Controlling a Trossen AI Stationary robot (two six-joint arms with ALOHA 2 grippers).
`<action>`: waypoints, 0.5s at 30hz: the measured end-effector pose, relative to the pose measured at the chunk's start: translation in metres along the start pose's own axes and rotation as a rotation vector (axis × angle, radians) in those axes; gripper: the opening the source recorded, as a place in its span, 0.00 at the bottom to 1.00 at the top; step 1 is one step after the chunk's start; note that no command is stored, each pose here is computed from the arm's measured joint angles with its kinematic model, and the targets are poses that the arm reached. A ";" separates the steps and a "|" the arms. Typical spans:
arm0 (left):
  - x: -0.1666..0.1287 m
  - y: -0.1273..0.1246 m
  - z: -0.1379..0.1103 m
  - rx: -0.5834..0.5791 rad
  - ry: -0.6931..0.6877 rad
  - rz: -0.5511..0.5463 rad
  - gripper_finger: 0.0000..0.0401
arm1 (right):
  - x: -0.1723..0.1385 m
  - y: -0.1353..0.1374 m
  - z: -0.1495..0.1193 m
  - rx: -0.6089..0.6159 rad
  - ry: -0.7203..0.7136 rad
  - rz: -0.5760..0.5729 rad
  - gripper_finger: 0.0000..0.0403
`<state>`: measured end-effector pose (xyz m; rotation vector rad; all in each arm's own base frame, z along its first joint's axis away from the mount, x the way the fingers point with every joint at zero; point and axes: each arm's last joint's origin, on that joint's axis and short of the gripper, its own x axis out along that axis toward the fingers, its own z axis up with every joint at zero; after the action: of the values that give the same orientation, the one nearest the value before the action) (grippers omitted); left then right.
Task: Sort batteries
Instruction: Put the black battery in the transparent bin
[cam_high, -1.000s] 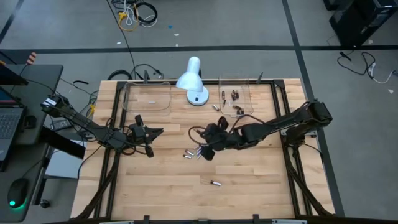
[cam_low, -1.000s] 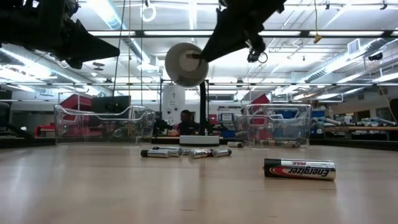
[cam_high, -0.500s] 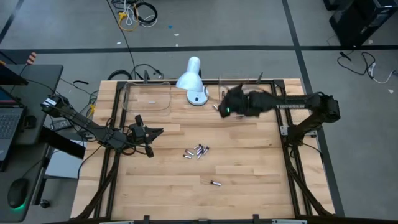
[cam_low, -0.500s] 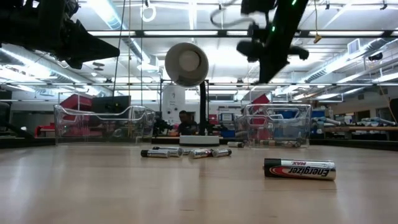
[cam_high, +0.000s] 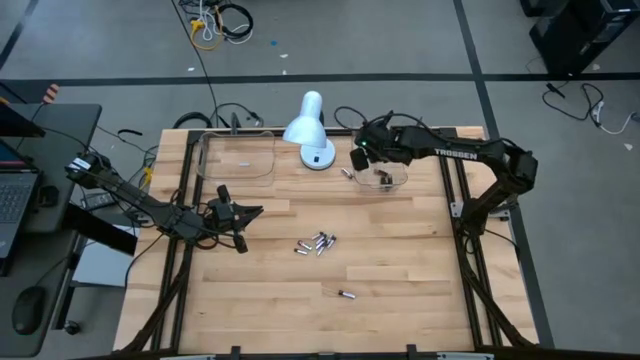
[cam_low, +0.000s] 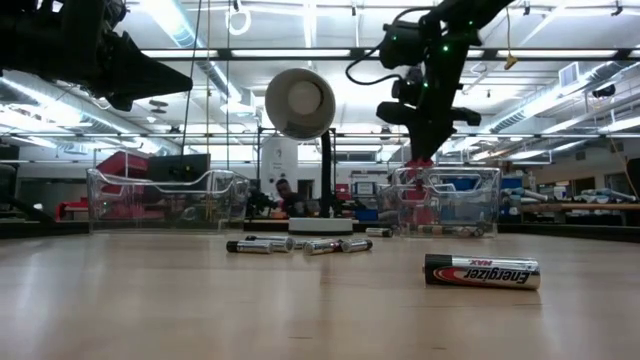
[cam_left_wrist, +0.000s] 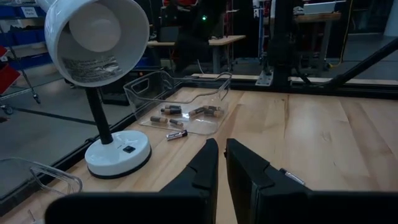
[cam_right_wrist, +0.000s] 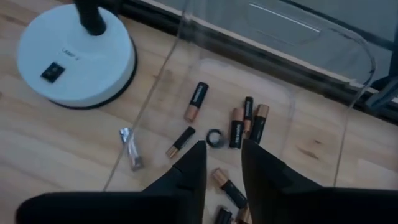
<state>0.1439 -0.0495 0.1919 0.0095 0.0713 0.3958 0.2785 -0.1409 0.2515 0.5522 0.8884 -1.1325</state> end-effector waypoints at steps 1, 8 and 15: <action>0.000 0.000 0.000 0.000 0.000 0.000 0.08 | -0.001 0.001 0.000 -0.004 -0.001 0.002 0.22; 0.000 0.000 0.000 -0.005 0.000 0.000 0.08 | -0.008 0.015 -0.005 -0.056 -0.060 0.039 0.27; 0.000 0.000 -0.003 -0.012 0.023 0.002 0.08 | -0.028 0.051 -0.014 -0.184 -0.215 0.204 0.25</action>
<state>0.1436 -0.0494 0.1889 -0.0070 0.0911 0.3980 0.3172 -0.0975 0.2645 0.3531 0.7234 -0.8956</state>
